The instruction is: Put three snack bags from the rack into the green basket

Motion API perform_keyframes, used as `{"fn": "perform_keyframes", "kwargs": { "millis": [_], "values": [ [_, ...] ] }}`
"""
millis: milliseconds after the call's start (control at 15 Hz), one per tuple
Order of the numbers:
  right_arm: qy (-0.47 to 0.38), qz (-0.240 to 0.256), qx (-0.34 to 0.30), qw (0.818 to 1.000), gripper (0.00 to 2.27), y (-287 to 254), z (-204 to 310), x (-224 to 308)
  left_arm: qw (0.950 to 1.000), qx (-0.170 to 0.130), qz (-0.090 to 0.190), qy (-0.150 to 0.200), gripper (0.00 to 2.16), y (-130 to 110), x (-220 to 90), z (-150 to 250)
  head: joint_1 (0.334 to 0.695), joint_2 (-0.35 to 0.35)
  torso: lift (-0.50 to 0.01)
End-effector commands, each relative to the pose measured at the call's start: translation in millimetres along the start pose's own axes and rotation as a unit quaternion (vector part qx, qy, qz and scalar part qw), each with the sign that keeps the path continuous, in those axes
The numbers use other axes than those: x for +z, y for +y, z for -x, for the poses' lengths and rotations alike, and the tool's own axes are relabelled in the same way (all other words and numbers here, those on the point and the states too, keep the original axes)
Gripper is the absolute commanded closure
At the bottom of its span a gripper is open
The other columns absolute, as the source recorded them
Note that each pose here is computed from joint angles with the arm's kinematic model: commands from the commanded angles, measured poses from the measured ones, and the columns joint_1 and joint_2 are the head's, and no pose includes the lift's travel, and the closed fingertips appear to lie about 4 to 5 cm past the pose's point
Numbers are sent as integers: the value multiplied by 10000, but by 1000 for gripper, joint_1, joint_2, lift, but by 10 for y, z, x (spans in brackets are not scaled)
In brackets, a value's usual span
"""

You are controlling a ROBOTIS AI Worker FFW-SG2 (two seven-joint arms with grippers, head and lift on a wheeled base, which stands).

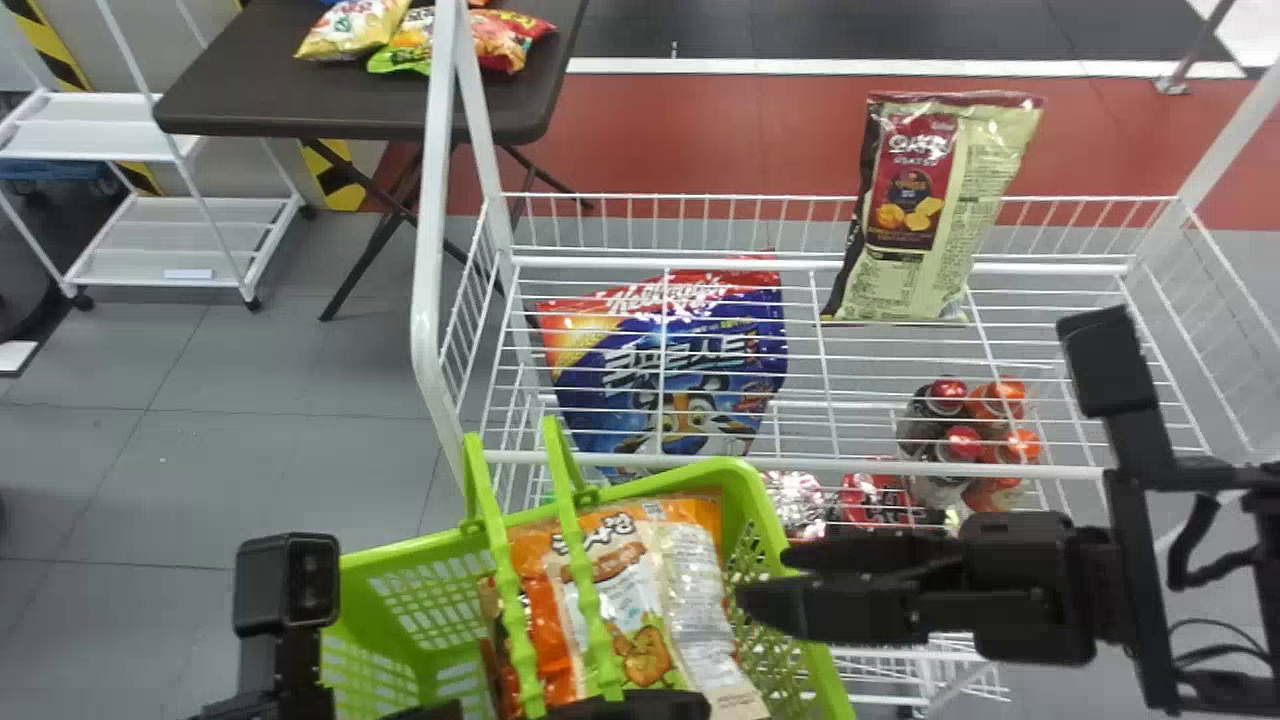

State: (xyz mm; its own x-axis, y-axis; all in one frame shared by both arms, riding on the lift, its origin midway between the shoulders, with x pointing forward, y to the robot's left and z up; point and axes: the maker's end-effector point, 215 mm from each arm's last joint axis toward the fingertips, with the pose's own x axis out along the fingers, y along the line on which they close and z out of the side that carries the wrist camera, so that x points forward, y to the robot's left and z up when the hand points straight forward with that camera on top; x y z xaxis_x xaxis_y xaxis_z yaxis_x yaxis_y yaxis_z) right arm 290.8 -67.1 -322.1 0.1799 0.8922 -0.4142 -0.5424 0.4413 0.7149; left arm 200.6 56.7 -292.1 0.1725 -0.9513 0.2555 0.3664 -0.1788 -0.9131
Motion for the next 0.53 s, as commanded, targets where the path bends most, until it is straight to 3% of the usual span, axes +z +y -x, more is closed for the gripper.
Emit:
{"fn": "perform_keyframes", "kwargs": {
  "millis": [0, 133, 267, 467],
  "values": [
    [-535, -14, -575, 9969, 46, -451, 157, 286, 10000, -4, -8, -25, 2148, 0, 6, 7, 695, -23, 0],
    [-1156, 368, -1718, 9776, 46, -1140, 289, 603, 10000, -3, 26, -34, 2148, 6, -2, 16, 695, -71, 0],
    [-1744, 763, -2367, 9528, 46, -1541, 427, 891, 10000, -3, 23, -47, 2148, 12, 3, 24, 695, -126, 0],
    [-2546, 1714, -3426, 8879, 9, -1924, 694, 1266, 10000, -10, 33, -60, 2148, 3, -5, 34, 695, -204, 0]
  ]
}}
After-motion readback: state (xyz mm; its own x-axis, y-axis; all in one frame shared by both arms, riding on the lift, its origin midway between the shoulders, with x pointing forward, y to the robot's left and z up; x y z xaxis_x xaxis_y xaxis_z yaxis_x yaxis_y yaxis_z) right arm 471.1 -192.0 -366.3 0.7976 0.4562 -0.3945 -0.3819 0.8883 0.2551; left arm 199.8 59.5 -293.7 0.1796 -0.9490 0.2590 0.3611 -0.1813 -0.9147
